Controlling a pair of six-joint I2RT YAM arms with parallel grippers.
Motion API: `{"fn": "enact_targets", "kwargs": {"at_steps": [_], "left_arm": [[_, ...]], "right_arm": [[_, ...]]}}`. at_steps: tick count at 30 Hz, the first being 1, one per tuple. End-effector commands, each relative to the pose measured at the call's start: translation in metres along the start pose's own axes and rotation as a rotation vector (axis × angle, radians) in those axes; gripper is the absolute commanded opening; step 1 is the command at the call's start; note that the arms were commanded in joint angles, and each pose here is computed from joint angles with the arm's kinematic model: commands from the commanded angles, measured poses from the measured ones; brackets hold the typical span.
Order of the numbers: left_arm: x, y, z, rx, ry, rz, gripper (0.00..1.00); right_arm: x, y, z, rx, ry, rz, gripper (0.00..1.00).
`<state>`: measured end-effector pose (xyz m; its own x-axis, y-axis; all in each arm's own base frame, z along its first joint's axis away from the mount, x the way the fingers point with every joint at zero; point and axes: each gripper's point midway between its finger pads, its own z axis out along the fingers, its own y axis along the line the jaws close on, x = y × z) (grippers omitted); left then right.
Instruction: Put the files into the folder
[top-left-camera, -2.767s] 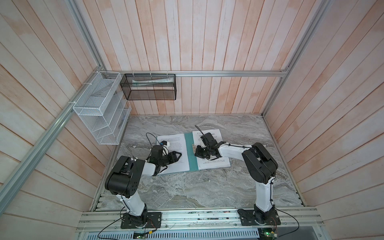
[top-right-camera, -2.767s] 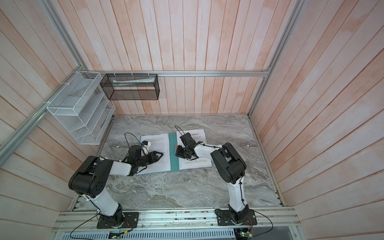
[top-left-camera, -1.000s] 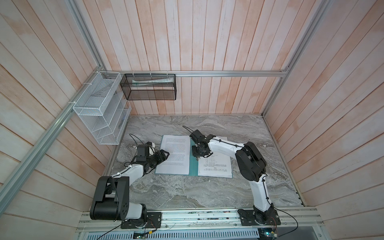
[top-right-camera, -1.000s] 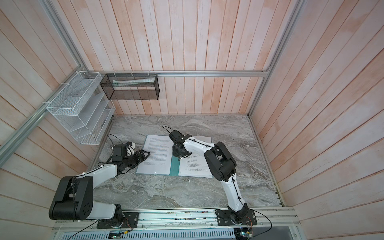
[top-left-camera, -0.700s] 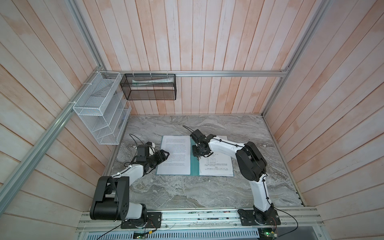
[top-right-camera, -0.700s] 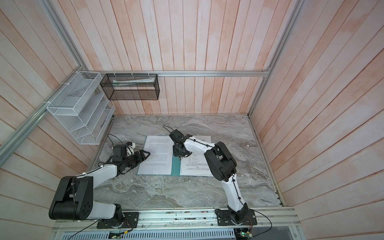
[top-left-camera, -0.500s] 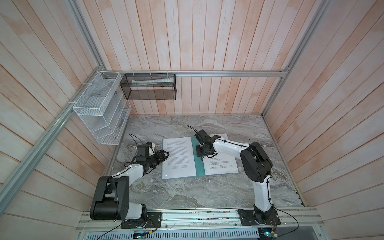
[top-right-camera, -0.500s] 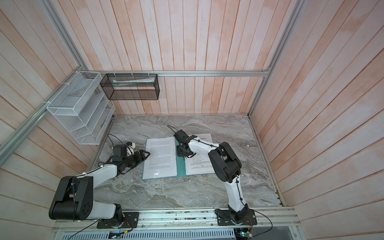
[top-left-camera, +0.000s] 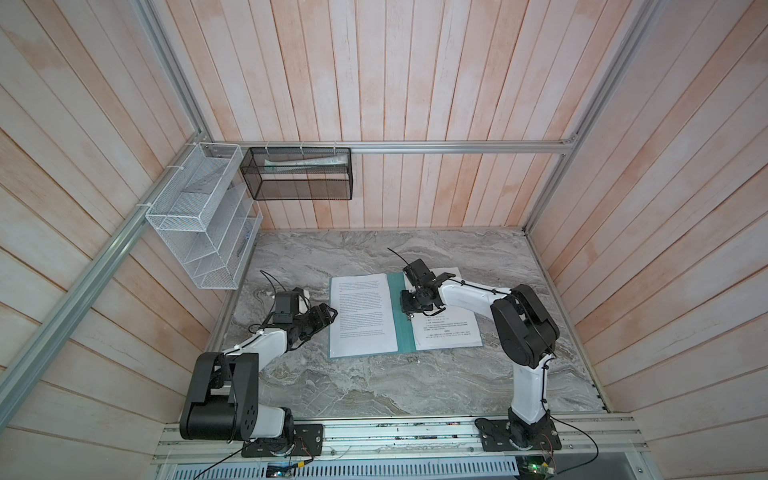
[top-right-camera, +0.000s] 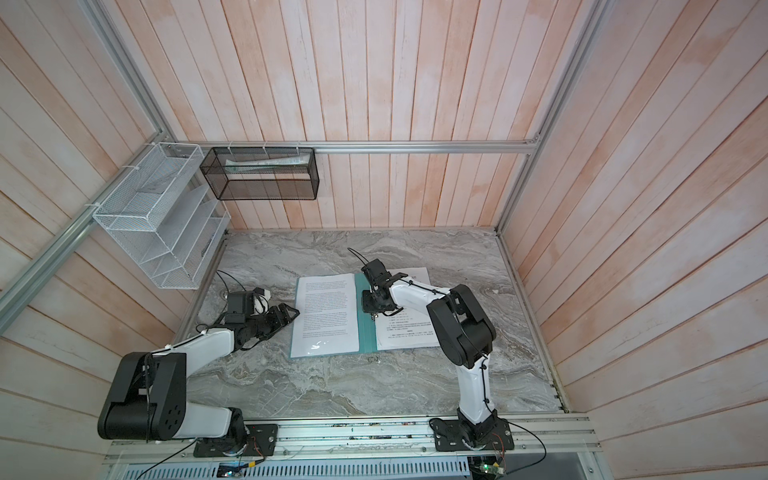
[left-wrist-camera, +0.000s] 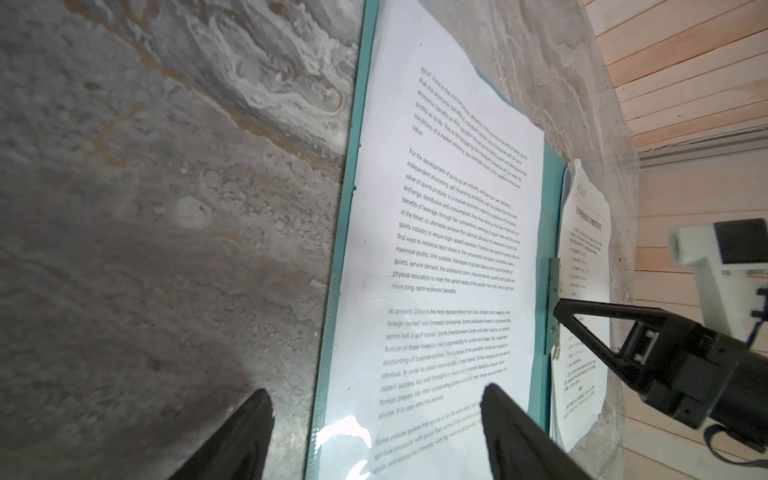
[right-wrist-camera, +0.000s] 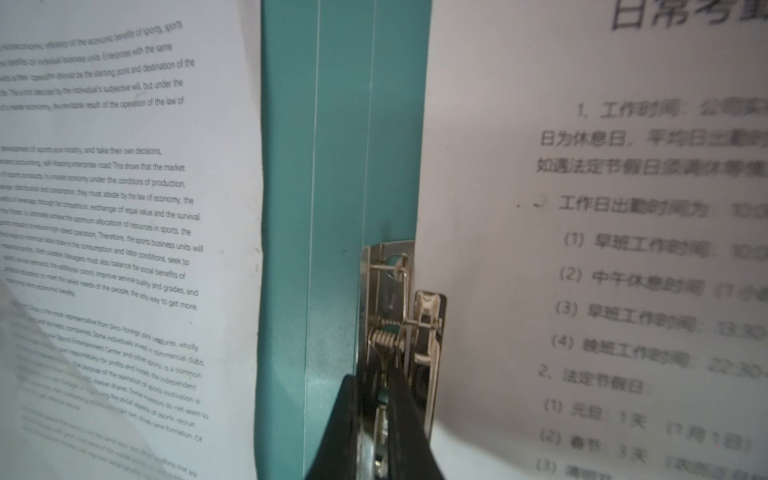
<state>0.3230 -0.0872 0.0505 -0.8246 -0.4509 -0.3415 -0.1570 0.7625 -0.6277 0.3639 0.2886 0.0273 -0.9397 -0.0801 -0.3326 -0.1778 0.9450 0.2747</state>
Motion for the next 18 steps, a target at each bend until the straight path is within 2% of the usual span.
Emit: {"fn": "enact_targets", "kwargs": {"at_steps": [1, 5, 9, 15, 18], "left_arm": [[0.024, 0.008, -0.011, -0.053, 0.067, -0.009, 0.81], [0.058, 0.011, -0.028, -0.091, 0.112, -0.025, 0.81], [0.083, 0.003, -0.029, -0.069, 0.150, -0.038, 0.82], [0.083, 0.017, -0.034, -0.133, 0.102, -0.049, 0.82], [0.085, 0.020, -0.029, -0.140, 0.121, -0.046, 0.82]], "right_arm": [[0.054, -0.023, 0.027, 0.044, 0.179, 0.025, 0.10], [0.055, -0.021, 0.027, 0.027, 0.179, 0.033, 0.10], [0.060, -0.023, 0.028, 0.029, 0.190, 0.028, 0.10], [0.064, -0.024, 0.028, 0.022, 0.192, 0.029, 0.10], [0.065, -0.023, 0.029, 0.016, 0.194, 0.030, 0.10]]}}
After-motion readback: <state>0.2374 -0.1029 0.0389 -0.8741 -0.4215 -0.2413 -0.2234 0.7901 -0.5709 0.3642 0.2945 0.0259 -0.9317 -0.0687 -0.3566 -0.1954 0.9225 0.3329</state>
